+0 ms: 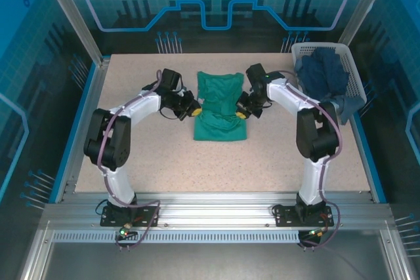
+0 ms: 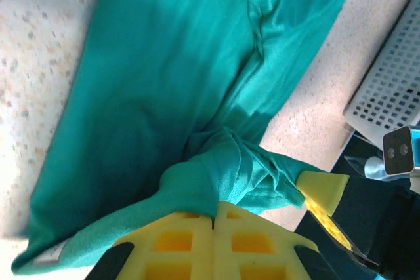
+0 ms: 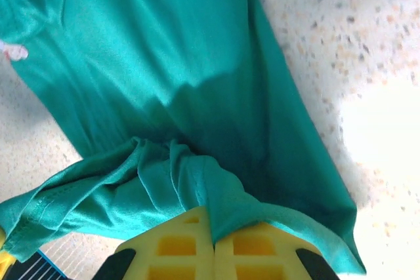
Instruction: Fold and stack the t-shirts
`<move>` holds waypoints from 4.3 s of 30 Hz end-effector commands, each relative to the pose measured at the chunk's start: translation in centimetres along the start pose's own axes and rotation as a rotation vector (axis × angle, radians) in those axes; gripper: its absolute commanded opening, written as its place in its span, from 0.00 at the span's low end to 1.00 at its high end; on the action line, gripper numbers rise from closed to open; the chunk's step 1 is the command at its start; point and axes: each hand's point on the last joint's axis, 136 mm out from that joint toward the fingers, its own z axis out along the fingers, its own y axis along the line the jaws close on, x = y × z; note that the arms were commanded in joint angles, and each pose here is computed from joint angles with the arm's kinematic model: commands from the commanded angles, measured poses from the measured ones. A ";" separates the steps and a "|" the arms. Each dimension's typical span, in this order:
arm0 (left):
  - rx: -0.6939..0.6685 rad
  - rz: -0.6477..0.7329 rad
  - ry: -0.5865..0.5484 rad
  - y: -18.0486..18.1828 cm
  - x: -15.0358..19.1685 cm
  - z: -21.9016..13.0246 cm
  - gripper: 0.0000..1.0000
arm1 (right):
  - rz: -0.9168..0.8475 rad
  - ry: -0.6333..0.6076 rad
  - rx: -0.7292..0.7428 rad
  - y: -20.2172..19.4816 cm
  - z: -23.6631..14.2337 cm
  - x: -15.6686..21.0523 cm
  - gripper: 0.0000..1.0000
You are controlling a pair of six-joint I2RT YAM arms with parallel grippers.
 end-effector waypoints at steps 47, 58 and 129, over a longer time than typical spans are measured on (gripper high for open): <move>-0.161 -0.192 -0.026 9.8 7.7 1.1 0.41 | -0.037 0.000 0.006 -7.2 2.2 7.3 0.46; -0.118 -0.194 -0.037 8.3 4.7 3.5 0.39 | -0.017 0.018 0.032 -6.7 4.3 5.2 0.45; -0.036 0.015 -0.039 2.8 9.2 -4.4 0.00 | -0.091 -0.045 0.031 -4.3 -3.6 7.7 0.00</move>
